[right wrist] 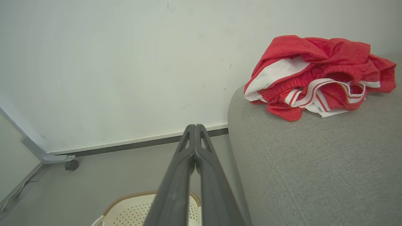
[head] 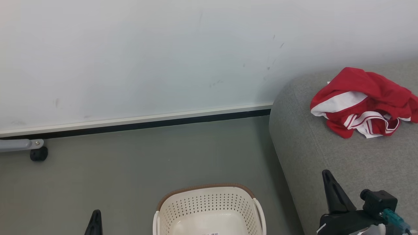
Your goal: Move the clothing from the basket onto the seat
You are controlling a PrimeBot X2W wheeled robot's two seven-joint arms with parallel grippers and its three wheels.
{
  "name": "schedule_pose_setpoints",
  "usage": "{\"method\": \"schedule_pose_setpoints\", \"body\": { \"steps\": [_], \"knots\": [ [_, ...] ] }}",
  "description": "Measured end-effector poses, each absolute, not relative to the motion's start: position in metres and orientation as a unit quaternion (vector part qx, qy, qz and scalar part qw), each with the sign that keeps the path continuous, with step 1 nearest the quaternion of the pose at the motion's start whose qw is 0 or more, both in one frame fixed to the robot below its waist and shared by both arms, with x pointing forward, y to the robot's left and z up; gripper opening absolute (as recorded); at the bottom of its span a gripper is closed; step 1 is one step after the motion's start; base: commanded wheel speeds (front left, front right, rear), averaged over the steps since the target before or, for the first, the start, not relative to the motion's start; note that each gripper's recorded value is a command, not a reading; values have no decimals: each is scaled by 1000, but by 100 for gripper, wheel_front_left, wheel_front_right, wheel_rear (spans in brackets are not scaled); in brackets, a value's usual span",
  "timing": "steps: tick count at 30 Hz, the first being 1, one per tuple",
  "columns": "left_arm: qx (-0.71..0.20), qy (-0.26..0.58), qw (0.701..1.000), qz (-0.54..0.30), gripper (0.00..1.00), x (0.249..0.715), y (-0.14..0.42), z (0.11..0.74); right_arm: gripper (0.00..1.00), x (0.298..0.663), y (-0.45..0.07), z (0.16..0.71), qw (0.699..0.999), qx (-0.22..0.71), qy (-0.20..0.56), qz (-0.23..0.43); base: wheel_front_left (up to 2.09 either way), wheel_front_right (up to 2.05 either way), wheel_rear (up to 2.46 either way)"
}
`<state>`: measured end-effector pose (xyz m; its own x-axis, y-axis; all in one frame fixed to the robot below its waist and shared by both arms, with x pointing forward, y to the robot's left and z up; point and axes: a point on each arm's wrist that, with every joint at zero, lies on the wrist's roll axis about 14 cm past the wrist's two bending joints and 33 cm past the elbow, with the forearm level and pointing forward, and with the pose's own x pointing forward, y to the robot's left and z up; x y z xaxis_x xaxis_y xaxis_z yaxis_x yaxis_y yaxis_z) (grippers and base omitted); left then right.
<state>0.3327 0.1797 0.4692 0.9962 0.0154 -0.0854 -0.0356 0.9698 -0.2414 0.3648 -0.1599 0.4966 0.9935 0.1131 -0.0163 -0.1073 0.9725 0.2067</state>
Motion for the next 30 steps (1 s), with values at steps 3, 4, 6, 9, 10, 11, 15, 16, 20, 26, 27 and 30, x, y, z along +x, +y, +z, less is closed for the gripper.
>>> {"method": "schedule_pose_setpoints", "body": {
  "steps": [3, 4, 6, 9, 10, 11, 15, 16, 20, 26, 27, 30],
  "knots": [
    [-140, 48, 989, 19, 0, 333, 182, 467, 0, 366, -162, 496, 991, 122, 21, 49, 0, 0, 0],
    [-149, 52, 987, 21, 0, 333, 183, 465, 0, 367, -163, 496, 990, 128, 21, 48, 0, 0, 0],
    [-160, 57, 985, 25, 0, 333, 184, 464, 0, 368, -164, 495, 989, 140, 26, 43, 0, 0, 0],
    [-183, 62, 981, 29, 0, 334, 184, 462, 0, 369, -167, 494, 986, 160, 31, 37, 0, 0, 0],
    [-188, 63, 980, 31, 0, 334, 185, 461, 0, 369, -167, 493, 985, 166, 32, 35, 0, 0, 0],
    [-193, 65, 979, 31, 0, 334, 185, 461, 0, 370, -168, 493, 984, 173, 35, 34, 0, 0, 0],
    [-212, 67, 974, 35, 0, 337, 187, 461, 0, 371, -169, 492, 980, 194, 39, 29, 0, 0, 0],
    [-218, 68, 973, 36, 0, 337, 187, 461, 0, 371, -170, 492, 979, 200, 41, 28, 0, 0, 0],
    [-241, 76, 967, 42, 0, 337, 189, 458, 0, 373, -172, 490, 973, 227, 46, 20, 0, 0, 0],
    [-280, 81, 956, 45, 0, 340, 189, 456, 0, 374, -175, 489, 963, 265, 53, 12, 0, 0, 0],
    [-286, 83, 953, 48, 0, 340, 189, 455, 0, 375, -176, 488, 961, 271, 55, 10, 0, 0, 0],
    [-299, 85, 949, 47, 0, 341, 190, 455, 0, 375, -177, 488, 956, 289, 57, 7, 0, 0, 0]
  ]
}}
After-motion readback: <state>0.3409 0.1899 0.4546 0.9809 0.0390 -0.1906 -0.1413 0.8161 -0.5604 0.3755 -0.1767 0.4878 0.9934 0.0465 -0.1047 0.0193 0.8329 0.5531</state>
